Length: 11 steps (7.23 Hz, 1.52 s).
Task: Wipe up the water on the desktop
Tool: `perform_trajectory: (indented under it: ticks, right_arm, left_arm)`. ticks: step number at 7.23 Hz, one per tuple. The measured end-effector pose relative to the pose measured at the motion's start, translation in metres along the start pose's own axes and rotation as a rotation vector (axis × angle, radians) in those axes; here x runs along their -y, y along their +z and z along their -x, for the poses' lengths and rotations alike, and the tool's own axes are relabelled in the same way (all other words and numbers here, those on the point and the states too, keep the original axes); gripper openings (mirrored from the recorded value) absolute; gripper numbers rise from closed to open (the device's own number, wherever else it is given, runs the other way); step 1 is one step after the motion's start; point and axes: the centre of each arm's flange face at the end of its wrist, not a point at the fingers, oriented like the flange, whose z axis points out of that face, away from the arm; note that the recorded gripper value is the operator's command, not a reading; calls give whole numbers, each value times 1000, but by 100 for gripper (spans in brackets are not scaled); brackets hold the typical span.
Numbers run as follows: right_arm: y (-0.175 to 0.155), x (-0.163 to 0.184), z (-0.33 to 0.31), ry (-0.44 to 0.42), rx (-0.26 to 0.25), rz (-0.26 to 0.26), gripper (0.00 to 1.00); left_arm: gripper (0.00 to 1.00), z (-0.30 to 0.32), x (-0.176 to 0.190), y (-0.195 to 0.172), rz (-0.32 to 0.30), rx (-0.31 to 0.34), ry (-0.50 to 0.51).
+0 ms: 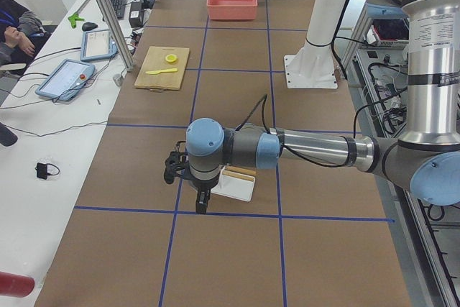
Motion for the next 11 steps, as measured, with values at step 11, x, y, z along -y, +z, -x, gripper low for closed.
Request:
perform_trajectory:
  ticks: [11]
  right_arm:
    - [13,-4,-9,32,7,24,100]
  left_arm:
    - [99,-34,55,5,-228,-9,275]
